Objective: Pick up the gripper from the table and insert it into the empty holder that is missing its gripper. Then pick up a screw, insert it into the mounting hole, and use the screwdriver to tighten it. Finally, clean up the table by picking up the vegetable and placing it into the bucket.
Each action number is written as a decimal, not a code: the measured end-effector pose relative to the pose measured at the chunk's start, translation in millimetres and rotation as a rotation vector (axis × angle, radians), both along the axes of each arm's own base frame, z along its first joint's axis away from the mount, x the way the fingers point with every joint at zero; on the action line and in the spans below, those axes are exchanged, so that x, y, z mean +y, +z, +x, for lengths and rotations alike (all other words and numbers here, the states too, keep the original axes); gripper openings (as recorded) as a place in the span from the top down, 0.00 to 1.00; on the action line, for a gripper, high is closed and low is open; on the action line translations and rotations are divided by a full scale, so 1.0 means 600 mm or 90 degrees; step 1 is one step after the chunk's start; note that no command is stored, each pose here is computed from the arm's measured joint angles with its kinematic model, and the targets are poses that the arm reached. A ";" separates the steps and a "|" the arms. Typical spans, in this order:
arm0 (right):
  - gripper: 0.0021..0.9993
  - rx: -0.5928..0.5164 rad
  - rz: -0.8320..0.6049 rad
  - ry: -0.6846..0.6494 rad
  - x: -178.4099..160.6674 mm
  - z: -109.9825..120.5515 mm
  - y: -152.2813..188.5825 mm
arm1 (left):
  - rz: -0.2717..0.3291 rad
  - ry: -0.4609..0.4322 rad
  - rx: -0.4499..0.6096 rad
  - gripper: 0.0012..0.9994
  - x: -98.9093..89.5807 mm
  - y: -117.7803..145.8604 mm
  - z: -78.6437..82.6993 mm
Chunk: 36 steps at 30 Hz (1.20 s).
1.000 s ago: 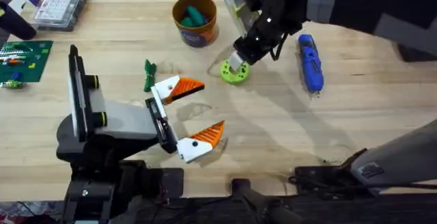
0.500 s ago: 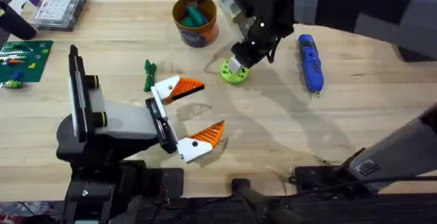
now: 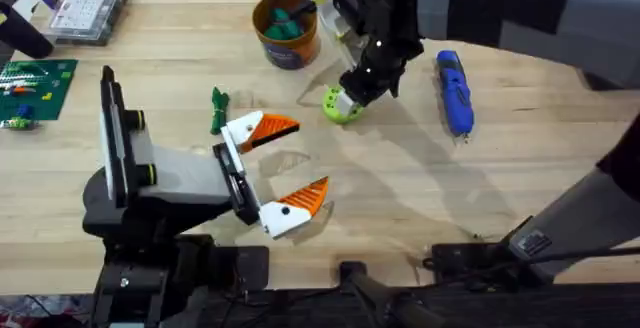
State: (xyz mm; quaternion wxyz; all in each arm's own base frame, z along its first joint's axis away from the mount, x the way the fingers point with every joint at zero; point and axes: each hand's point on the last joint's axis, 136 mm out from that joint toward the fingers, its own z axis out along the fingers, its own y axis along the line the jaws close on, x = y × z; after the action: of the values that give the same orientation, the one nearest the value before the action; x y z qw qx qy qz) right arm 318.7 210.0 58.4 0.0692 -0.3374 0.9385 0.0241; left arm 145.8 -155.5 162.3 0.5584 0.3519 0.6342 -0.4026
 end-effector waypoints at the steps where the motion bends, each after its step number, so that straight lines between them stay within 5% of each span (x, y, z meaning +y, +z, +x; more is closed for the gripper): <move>1: 0.55 0.000 0.000 0.000 0.000 0.000 0.000 | 0.000 0.000 0.000 0.01 0.000 0.000 0.000; 23: 0.55 -0.002 0.002 0.000 0.001 0.001 0.000 | 0.000 0.000 0.000 0.01 0.000 0.000 0.000; 27: 0.67 -0.003 0.001 0.004 0.001 0.002 0.000 | 0.000 0.000 0.000 0.01 0.000 0.000 0.000; 36: 0.70 -0.003 0.001 0.005 0.001 0.002 0.000 | 0.000 0.000 0.000 0.01 0.000 0.000 0.000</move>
State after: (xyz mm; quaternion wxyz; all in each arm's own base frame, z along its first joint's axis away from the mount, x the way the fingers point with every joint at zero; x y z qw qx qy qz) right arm 319.7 210.7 58.7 0.0715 -0.3410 0.9370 0.0244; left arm 145.8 -155.5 162.3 0.5584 0.3519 0.6342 -0.4026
